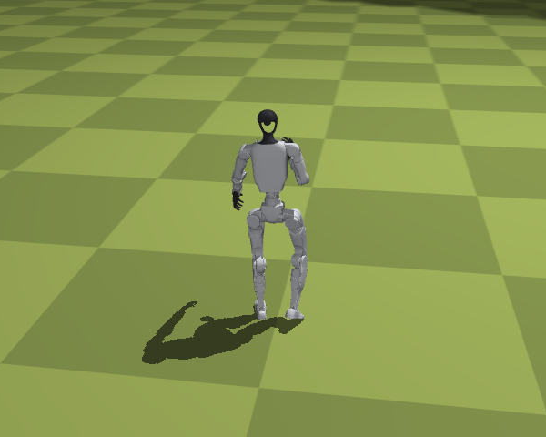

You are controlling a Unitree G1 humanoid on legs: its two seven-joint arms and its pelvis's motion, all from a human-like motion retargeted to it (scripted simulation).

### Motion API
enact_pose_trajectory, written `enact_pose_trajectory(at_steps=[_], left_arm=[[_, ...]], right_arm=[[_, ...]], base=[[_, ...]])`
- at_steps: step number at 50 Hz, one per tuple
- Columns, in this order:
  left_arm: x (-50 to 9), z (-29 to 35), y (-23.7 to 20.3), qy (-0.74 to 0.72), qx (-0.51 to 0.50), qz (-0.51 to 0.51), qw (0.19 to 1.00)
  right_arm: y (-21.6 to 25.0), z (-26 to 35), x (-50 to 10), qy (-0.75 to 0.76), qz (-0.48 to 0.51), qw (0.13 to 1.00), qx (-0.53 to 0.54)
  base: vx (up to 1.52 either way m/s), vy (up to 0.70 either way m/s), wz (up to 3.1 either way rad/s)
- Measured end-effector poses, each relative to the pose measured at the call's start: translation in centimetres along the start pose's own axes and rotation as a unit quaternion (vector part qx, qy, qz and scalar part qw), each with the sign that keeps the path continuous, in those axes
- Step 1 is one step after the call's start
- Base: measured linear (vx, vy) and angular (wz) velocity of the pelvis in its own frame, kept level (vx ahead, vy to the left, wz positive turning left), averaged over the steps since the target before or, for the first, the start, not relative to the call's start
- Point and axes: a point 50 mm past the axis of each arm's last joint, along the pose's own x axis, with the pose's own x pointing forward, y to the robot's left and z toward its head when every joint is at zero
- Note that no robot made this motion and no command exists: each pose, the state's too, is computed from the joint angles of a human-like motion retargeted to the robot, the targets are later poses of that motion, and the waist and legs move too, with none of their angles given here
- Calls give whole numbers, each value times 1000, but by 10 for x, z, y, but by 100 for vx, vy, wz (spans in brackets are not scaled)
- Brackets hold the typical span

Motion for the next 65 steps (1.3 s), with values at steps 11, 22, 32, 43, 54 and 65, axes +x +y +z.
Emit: enact_pose_trajectory(at_steps=[11,22,32,43,54,65], left_arm=[[-35,191,-31,-288,-4,-53,956],[-18,146,-47,-219,121,-78,965],[-12,-71,-46,107,66,-74,989],[-106,-241,-57,306,-104,-85,942],[-161,-285,-99,380,-128,-166,901],[-148,-272,-95,335,-182,-150,912]], right_arm=[[0,-2,2,26,23,998,-45],[4,-1,2,29,59,995,-75],[-3,3,-4,23,27,998,-56],[-9,17,-1,0,35,995,-92],[-3,21,8,-19,66,990,-123],[7,15,6,-21,88,992,-90]], base=[[39,4,65],[46,-9,34],[54,-19,12],[43,-18,-35],[39,-3,-73],[46,7,-41]])
